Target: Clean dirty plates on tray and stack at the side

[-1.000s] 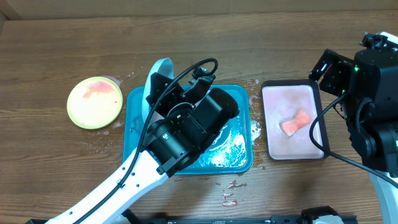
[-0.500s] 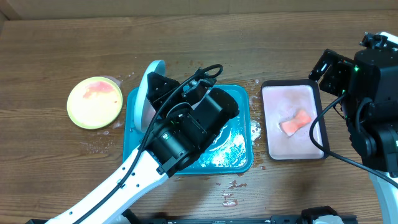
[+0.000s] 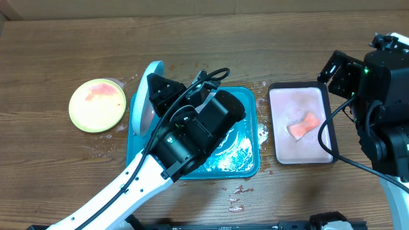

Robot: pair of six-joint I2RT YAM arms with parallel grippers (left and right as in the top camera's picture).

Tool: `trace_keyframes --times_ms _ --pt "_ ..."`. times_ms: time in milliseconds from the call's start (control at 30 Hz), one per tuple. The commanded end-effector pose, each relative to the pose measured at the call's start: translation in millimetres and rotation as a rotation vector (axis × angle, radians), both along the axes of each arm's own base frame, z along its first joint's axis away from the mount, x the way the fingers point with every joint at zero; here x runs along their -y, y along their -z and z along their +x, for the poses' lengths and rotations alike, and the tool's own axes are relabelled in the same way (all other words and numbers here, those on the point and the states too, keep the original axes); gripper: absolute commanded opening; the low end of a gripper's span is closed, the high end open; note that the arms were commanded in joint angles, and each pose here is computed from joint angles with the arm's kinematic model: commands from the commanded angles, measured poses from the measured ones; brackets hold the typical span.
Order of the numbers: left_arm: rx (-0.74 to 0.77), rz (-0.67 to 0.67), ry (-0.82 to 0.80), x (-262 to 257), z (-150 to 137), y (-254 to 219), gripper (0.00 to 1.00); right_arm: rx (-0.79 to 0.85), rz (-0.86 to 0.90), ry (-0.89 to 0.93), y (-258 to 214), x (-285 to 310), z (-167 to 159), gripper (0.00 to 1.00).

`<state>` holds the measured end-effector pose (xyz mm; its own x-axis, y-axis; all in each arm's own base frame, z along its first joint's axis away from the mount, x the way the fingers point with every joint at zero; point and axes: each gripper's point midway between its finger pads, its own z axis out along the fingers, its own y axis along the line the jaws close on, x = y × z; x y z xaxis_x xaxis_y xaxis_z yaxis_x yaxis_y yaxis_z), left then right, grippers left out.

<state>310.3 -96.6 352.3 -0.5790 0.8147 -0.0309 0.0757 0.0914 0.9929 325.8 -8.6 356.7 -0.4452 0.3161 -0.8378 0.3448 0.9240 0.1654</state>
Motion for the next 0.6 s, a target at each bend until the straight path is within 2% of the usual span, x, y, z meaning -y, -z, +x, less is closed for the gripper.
trace_keyframes --times_ms 0,567 --pt "0.029 0.010 -0.015 -1.1 -2.5 -13.2 0.05 0.025 0.002 -0.009 -8.5 -2.1 -0.8 1.00" --pt "0.043 0.018 -0.031 -3.3 -3.8 -16.3 0.04 0.025 0.002 -0.009 -8.5 -2.1 -0.8 1.00"
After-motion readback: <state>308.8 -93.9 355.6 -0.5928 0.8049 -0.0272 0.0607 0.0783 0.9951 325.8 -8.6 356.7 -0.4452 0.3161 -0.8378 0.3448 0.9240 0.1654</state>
